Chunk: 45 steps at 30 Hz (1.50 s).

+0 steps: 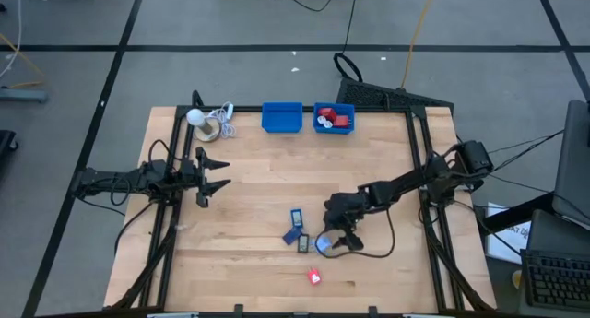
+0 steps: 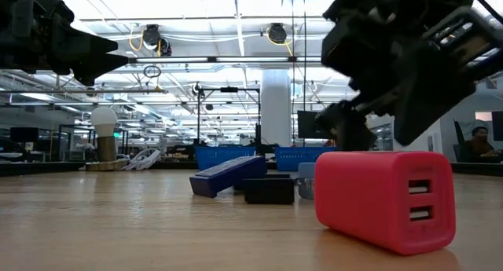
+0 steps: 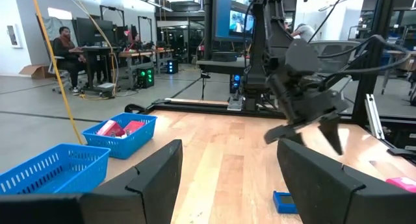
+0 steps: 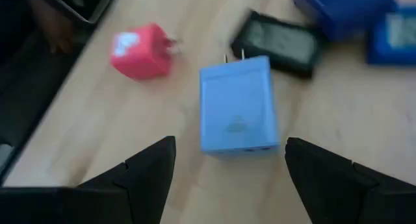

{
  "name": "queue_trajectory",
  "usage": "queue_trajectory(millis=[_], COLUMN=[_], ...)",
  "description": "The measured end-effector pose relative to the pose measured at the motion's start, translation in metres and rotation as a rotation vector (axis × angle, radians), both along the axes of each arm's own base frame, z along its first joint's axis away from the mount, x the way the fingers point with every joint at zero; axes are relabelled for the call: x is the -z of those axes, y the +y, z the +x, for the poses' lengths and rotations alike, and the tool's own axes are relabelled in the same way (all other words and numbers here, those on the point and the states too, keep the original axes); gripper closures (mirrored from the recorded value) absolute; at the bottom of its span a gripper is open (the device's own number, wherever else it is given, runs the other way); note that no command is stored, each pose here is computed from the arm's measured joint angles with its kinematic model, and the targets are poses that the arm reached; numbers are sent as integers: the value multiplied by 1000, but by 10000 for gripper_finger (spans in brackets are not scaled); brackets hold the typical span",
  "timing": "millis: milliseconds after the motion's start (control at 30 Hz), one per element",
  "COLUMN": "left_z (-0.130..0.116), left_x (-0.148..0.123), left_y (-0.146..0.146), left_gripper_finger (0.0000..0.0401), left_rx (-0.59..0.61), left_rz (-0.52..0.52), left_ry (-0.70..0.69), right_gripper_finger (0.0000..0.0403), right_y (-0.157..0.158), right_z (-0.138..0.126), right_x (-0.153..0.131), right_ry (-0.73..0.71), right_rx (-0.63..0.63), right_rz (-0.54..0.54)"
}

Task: Pick & Place Office items
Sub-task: Put the light blue charger adapter into the right blue bin

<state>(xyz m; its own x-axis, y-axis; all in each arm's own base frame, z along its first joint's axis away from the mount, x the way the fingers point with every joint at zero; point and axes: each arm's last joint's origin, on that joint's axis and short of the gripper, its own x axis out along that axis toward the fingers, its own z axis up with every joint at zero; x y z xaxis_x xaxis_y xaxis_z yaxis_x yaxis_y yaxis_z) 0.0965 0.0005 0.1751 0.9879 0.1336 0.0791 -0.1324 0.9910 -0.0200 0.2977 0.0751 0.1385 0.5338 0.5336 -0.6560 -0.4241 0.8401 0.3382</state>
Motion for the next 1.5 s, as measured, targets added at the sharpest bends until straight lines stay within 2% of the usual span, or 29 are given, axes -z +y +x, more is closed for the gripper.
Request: queue_trajectory(millis=[167, 300, 433, 567, 700, 800, 900, 1033, 1167, 1300, 1500], left_z=[0, 0, 0, 0, 0, 0, 0, 0, 0, 0, 0], left_x=[0, 0, 0, 0, 0, 0, 0, 0, 0, 0, 0], left_y=[0, 0, 0, 0, 0, 0, 0, 0, 0, 0, 0], left_gripper_finger=[146, 146, 146, 146, 146, 146, 146, 146, 146, 146, 146], left_rx=[0, 0, 0, 0, 0, 0, 0, 0, 0, 0, 0], left_rz=[0, -1, -1, -1, 0, 0, -1, 0, 0, 0, 0], left_ry=[0, 0, 0, 0, 0, 0, 0, 0, 0, 0, 0], right_gripper_finger=[126, 126, 126, 126, 126, 126, 126, 126, 126, 126, 126], right_y=[13, 22, 32, 37, 36, 30, 21, 8, -3, -4, 0], right_z=[5, 5, 4, 5, 6, 8, 12, 15, 17, 18, 23], right_x=[-8, -10, -4, 8, 11, 11, 11, 11, 10, 3, -1], right_ry=[-128, -205, -219, -180, -176, -196, -217, -224, -220, -257, -333], right_rx=[-25, 44, 64, 63, 69, 76, 150, 316, 430, 432, 268], right_rz=[8, -124, -184, -176, -179, -223, -300, -407, -439, -415, -327])
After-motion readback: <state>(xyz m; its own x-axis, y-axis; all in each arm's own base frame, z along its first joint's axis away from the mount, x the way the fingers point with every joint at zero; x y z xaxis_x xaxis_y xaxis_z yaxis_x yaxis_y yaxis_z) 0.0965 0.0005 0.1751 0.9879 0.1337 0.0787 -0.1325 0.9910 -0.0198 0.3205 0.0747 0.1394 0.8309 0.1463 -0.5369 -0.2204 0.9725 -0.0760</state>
